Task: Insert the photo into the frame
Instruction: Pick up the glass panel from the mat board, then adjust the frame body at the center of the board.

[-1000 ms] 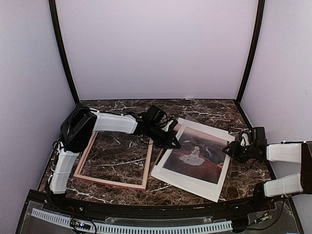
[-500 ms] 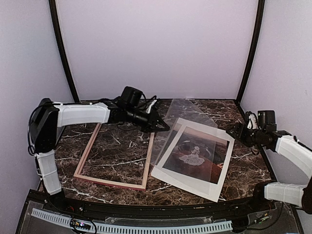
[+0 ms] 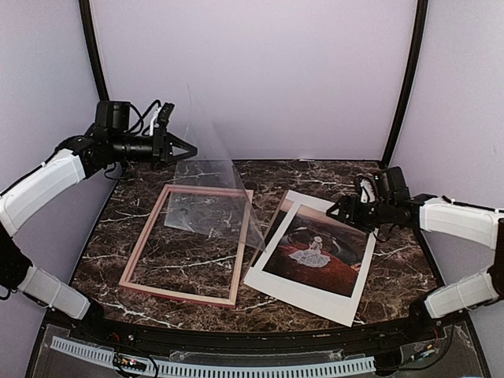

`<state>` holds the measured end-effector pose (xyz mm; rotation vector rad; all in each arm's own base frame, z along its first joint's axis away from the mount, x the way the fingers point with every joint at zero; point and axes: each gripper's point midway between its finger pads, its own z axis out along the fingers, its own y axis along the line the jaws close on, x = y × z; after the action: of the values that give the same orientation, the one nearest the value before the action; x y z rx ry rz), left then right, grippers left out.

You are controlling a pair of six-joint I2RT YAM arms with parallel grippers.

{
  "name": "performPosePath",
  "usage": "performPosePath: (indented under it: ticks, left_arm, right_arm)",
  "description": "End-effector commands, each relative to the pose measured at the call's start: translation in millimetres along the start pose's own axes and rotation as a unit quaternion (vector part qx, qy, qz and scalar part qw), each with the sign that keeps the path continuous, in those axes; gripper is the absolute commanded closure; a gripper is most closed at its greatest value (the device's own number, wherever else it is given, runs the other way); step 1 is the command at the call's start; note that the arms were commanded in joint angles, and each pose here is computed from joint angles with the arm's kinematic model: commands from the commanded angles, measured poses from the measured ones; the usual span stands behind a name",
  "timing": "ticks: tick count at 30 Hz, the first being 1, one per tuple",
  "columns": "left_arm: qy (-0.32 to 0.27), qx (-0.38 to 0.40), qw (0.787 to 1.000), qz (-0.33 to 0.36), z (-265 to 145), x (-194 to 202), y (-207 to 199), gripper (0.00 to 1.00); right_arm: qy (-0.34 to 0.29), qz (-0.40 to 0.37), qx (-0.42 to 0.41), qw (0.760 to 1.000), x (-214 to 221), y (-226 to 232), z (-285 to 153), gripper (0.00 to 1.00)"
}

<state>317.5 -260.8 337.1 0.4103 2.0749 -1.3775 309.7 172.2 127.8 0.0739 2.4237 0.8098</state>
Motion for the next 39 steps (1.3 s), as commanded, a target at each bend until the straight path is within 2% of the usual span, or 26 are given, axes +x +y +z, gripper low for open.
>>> performPosePath:
  ticks: [1, 6, 9, 12, 16, 20, 25, 32, 39]
  left_arm:
    - [-0.022, -0.049, 0.997, 0.058, -46, -15, -21, 1.00]
    - [-0.068, -0.131, 0.985, 0.085, -89, -39, -23, 1.00]
    - [-0.101, -0.194, 0.970, 0.109, -112, -60, -26, 1.00]
    - [-0.118, -0.244, 0.956, 0.113, -128, -71, -22, 1.00]
    - [-0.127, -0.270, 0.947, 0.120, -135, -78, -20, 1.00]
    - [-0.126, -0.273, 0.945, 0.125, -135, -81, -19, 1.00]
    - [-0.119, -0.262, 0.949, 0.131, -130, -80, -19, 1.00]
    - [-0.122, -0.210, 0.959, 0.149, -123, -77, -37, 1.00]
    - [-0.114, -0.170, 0.970, 0.133, -112, -63, -37, 1.00]
  right_arm:
    - [-0.014, -0.044, -0.036, 0.998, -12, 60, 37, 0.18]
    - [0.049, -0.114, -0.032, 0.992, 23, 116, 99, 0.20]
    - [0.083, -0.154, -0.028, 0.984, 48, 142, 132, 0.22]
    - [0.102, -0.184, -0.027, 0.977, 67, 162, 156, 0.23]
    - [0.117, -0.206, -0.024, 0.971, 84, 177, 179, 0.23]
    - [0.131, -0.220, -0.011, 0.967, 98, 178, 196, 0.25]
    - [0.139, -0.224, 0.023, 0.964, 104, 163, 208, 0.39]
    - [0.136, -0.230, 0.062, 0.962, 103, 146, 208, 0.55]
    - [0.136, -0.219, 0.092, 0.962, 96, 121, 197, 0.62]
